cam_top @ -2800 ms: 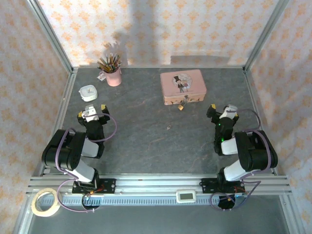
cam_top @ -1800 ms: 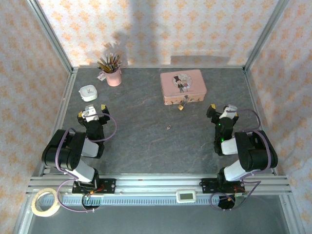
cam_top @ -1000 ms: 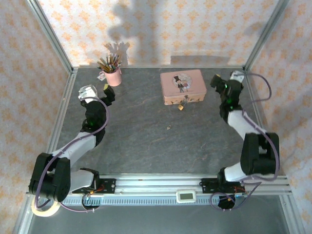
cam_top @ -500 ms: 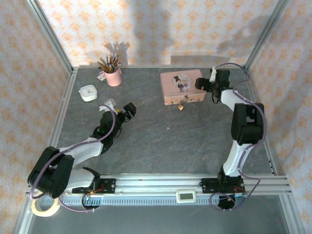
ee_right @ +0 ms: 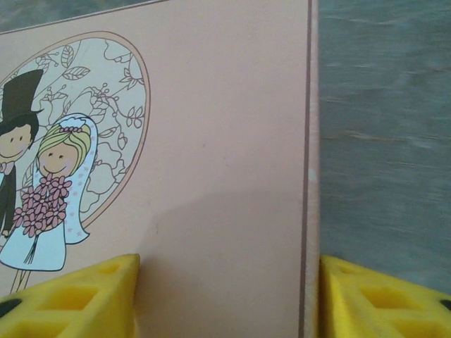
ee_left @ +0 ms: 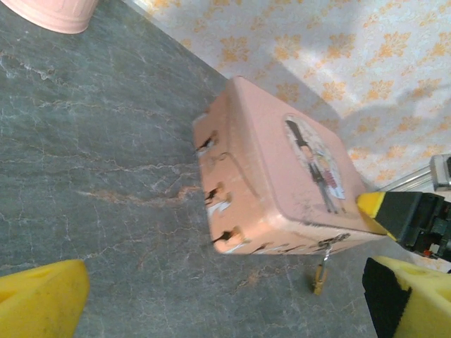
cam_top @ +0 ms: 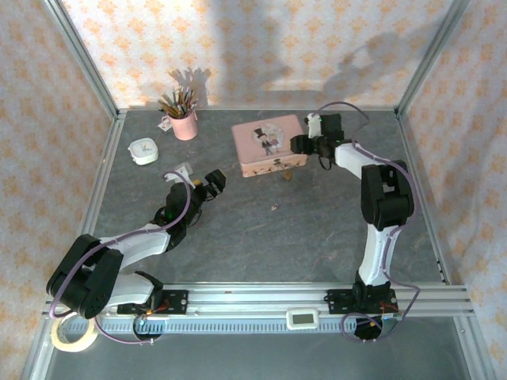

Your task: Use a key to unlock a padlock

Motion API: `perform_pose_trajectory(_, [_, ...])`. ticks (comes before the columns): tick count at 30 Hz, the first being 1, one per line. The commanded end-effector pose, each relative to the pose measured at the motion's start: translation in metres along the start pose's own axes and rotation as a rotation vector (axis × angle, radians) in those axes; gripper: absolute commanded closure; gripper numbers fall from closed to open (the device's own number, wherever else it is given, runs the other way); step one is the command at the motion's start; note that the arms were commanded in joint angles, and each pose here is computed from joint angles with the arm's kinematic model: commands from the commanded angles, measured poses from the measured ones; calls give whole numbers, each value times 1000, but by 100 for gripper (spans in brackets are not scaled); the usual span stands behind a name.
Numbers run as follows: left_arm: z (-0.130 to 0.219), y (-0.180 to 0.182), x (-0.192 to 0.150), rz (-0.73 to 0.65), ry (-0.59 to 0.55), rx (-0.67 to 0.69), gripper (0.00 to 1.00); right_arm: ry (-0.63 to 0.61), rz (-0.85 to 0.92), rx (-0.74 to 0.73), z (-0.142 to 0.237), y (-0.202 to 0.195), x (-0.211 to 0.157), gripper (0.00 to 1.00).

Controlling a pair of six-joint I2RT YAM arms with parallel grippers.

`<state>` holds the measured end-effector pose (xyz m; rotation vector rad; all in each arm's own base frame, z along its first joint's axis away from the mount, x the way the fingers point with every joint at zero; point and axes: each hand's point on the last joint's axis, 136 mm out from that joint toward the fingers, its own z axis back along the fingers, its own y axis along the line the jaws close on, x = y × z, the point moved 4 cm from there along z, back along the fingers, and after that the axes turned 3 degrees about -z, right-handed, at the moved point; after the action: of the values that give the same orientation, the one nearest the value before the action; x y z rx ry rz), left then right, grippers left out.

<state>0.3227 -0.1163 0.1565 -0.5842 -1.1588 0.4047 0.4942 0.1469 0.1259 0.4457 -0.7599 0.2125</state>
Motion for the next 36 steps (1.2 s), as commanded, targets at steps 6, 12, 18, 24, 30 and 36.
perform_pose_trajectory(6, [4, 2, -5, 35, -3, -23, 1, 176, 73, 54, -40, 66, -51, 44])
perform_pose_trajectory(12, [6, -2, -5, 46, 3, -46, 1, 141, 67, 29, -32, 106, -42, 43])
perform_pose_trajectory(18, [13, -8, 0, 48, -6, -61, 1, 21, -19, -78, 29, 108, -21, 27])
perform_pose_trajectory(24, [28, 1, 14, 75, -106, -9, 1, 189, -112, -117, 62, 96, -96, 34])
perform_pose_trajectory(30, [34, -3, 28, 94, -165, -6, 1, 323, -167, -36, 67, 115, -164, 46])
perform_pose_trajectory(36, [30, -9, 29, 115, -151, -32, 1, 342, -159, -57, 55, 125, -181, 50])
